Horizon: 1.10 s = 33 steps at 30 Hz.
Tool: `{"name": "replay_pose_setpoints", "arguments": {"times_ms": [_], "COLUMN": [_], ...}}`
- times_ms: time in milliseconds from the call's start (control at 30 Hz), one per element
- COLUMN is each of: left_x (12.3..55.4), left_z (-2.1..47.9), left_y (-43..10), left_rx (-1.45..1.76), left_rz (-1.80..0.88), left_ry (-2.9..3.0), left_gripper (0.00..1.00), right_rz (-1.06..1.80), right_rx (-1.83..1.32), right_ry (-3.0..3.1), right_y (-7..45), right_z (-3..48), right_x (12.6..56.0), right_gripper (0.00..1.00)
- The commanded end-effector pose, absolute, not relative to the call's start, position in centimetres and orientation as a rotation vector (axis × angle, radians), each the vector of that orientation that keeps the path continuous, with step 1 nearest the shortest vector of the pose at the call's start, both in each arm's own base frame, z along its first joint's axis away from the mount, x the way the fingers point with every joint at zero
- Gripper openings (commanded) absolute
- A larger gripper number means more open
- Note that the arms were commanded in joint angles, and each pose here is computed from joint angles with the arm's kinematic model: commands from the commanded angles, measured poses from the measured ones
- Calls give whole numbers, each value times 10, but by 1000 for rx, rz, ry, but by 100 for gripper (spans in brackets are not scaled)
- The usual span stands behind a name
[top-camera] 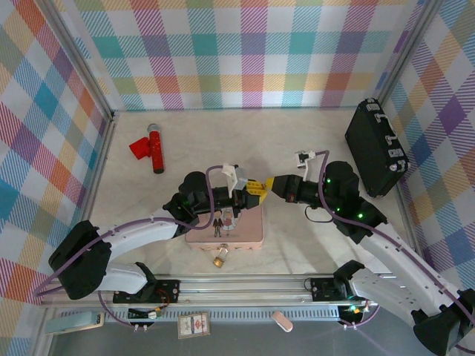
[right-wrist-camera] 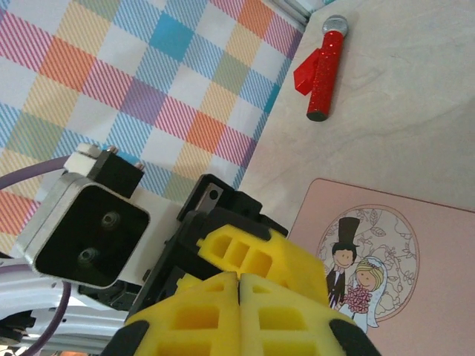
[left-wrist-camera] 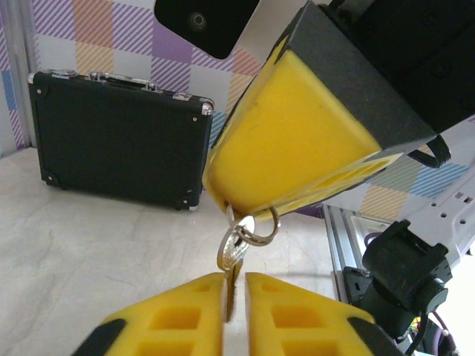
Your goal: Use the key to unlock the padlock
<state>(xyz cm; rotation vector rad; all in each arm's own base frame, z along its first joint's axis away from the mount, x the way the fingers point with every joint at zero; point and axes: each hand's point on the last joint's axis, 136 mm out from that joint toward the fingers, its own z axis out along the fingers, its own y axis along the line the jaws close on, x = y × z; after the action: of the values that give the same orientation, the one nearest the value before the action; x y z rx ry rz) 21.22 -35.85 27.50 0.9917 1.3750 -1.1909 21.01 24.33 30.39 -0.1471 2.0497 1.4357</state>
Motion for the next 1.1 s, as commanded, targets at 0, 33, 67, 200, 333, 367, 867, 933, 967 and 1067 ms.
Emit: {"name": "replay_pose_setpoints", "arguments": {"times_ms": [0, 33, 67, 200, 333, 367, 867, 933, 967, 1067], "left_x": [206, 207, 207, 212, 215, 217, 228, 237, 241, 257], "left_z": [294, 293, 293, 286, 278, 276, 189, 178, 172, 163], "left_y": [-360, -360, -361, -361, -358, -357, -305, -295, -290, -275], "left_rx": [1022, 1021, 1020, 1025, 1025, 1031, 1619, 1698, 1732, 1832], "left_rz": [-1193, -1191, -1190, -1168, -1123, -1099, -381, -205, -120, 155], "left_ry": [1313, 1318, 1325, 1373, 1415, 1434, 2042, 2096, 2131, 2189], "left_gripper": [7, 3, 0, 0, 0, 0, 0, 0, 0, 0], "right_rz": [1382, 1378, 1373, 1323, 1282, 1271, 860, 864, 871, 916], "right_rx": [-136, -132, -121, -37, 0, -9, -224, -278, -301, -373], "right_ry": [2059, 2061, 2066, 2101, 2092, 2088, 1683, 1683, 1680, 1704], "right_y": [239, 239, 238, 231, 223, 222, 186, 190, 191, 198], "right_z": [296, 295, 294, 280, 276, 276, 223, 220, 218, 204], "right_x": [211, 212, 213, 219, 221, 221, 243, 238, 235, 223], "right_gripper": [0, 0, 0, 0, 0, 1, 60, 60, 60, 62]}}
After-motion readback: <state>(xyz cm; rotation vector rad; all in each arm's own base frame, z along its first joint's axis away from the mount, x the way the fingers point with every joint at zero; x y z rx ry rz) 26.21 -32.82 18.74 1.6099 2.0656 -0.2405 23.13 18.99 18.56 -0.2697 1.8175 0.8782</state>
